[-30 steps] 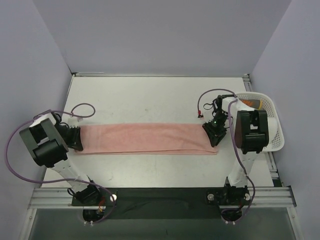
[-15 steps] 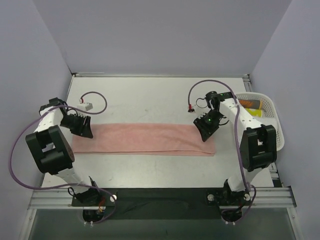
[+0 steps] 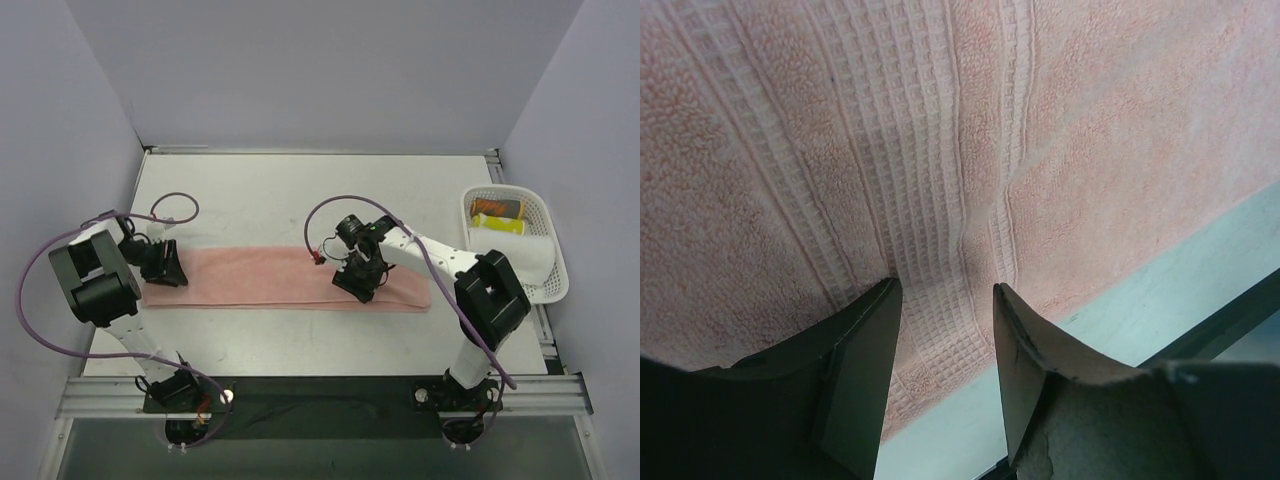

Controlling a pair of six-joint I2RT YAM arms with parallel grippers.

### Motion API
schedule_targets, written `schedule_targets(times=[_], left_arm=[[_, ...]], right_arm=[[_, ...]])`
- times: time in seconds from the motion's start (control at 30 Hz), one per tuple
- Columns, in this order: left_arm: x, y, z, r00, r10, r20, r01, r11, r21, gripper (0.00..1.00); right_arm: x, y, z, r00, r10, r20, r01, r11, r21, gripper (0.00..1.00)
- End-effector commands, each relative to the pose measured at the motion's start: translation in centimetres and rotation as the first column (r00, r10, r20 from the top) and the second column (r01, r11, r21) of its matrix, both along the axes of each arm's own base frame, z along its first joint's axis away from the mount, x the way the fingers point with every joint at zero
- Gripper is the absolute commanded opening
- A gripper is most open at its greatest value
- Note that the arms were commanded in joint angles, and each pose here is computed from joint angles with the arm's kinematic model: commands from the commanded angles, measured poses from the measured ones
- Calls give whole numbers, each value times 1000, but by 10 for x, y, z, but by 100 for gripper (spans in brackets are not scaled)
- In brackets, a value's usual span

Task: Roll the towels
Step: Fold the towel

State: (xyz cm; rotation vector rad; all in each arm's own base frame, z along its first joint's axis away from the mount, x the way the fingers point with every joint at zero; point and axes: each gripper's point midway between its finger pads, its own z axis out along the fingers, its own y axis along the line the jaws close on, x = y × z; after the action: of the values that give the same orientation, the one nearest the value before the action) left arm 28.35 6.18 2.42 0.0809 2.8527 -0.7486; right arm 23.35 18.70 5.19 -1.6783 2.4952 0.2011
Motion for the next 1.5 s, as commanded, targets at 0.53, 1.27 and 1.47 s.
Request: schedule_targets(times=[0.53,1.27,1.47], left_arm=[[1,8,-13,999,42,-13,-42,999,20,53],[-4,9,-16,999,46,-16,-45,999,21,52],[-8,6,-17,999,49,-20,-48,999,17,52]], right_arm=[[10,16,-33,994,73,86,-61,988,-139,30],[-12,16,16,998,57,9,-56,997,-48,0],[-42,2,-11,989,74,-131,-87,991,-97,0]])
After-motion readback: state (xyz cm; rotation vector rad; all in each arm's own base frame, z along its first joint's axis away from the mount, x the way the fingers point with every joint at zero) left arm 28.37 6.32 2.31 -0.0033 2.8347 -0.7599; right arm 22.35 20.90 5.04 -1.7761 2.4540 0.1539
